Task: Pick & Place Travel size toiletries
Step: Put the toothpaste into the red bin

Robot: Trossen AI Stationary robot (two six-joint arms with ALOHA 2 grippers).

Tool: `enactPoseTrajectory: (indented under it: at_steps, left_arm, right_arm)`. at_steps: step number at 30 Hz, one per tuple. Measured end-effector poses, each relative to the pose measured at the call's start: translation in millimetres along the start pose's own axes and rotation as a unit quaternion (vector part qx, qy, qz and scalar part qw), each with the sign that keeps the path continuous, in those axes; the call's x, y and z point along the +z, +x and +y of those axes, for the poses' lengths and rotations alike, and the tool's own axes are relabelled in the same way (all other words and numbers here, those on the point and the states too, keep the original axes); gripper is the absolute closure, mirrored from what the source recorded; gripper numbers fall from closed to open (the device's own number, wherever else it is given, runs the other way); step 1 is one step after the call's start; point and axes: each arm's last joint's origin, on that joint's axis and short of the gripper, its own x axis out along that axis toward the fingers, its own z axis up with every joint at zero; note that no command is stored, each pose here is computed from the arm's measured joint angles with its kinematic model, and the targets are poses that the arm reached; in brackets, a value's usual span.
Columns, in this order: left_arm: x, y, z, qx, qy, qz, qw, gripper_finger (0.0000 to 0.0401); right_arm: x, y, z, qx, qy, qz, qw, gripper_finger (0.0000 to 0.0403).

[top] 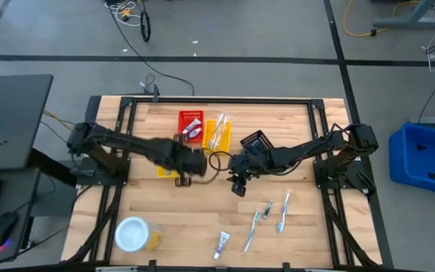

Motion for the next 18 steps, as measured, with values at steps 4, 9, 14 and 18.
enactPoseTrajectory:
  at_steps: [4, 9, 14, 18]
  left_arm:
    - [-0.1, 7.6, 35.6, 0.025, -0.021, 0.011, 0.999, 0.0329]
    - [-5.0, 39.2, 77.2, 0.03, -0.07, 0.031, 0.997, 0.033]
    - [-16.0, 81.0, 109.4, 0.041, -0.113, 0.016, 0.993, 0.033]
    - [-23.6, 103.5, 131.7, 0.02, -0.178, -0.018, 0.984, 0.033]
  right_arm:
    - [2.3, 0.0, 0.8, 0.004, -0.001, -0.011, 1.0, 0.025]
    - [2.7, 0.0, 1.1, 0.005, -0.001, -0.014, 1.0, 0.0253]
    - [3.2, 0.0, 1.1, 0.006, -0.001, -0.016, 1.0, 0.0263]
    - [3.3, -0.1, 1.2, 0.006, -0.004, -0.017, 1.0, 0.0269]
